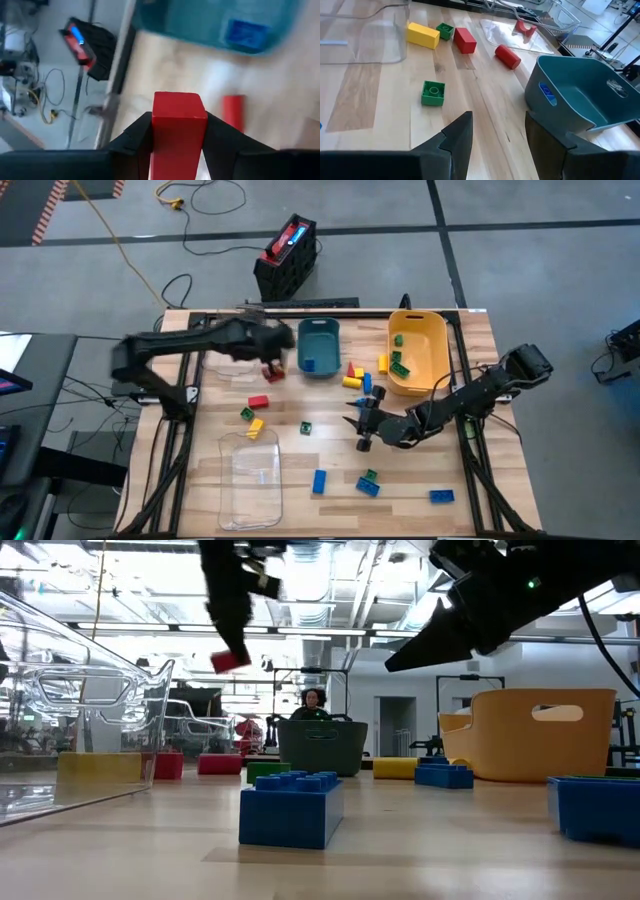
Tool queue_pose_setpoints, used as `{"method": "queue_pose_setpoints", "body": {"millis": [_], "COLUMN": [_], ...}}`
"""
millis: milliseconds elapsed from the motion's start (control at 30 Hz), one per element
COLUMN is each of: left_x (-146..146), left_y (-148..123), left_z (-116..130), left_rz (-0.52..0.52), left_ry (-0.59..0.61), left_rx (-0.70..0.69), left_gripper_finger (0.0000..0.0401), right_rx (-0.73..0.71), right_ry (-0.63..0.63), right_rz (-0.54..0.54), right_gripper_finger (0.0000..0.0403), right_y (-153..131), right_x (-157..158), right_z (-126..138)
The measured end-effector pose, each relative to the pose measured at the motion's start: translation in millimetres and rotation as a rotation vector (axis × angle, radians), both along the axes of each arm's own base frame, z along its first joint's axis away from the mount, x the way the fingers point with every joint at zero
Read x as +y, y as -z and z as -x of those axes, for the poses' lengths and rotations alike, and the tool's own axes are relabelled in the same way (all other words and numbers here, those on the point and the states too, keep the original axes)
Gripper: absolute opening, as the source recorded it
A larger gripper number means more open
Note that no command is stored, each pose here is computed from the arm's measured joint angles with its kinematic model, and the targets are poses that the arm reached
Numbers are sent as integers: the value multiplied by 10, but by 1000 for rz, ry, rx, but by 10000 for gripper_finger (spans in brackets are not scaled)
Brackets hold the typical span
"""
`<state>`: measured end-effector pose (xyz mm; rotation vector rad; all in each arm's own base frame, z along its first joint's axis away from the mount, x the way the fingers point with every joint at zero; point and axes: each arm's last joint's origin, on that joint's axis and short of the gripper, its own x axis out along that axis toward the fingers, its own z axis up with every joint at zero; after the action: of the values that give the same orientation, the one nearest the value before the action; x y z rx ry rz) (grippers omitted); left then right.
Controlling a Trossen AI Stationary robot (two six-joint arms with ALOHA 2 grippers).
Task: Sort blocks
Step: Put the red block into the top transparent bin
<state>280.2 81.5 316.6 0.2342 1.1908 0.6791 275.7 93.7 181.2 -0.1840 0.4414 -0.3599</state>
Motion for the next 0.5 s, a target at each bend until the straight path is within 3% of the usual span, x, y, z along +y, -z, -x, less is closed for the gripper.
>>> {"method": "queue_pose_setpoints", "body": {"millis": [133,300,500], "left_x": [165,335,415], "left_y": [25,441,839], "left_z": [517,1073,1258], "left_rz": [-5,108,178], "left_ry": [-117,-278,-311], "left_rx": [-136,-184,-261], "left_gripper_finger": [125,125,125], "right_rx": [-27,-62,-56], "right_ry": [1,0,12], "right_rz": [-13,-19,-7], "right_gripper_finger": [191,191,191], "right_y": [-21,-56,-54], "right_x": [5,1,-45], "right_z": [-11,-32,-47]}}
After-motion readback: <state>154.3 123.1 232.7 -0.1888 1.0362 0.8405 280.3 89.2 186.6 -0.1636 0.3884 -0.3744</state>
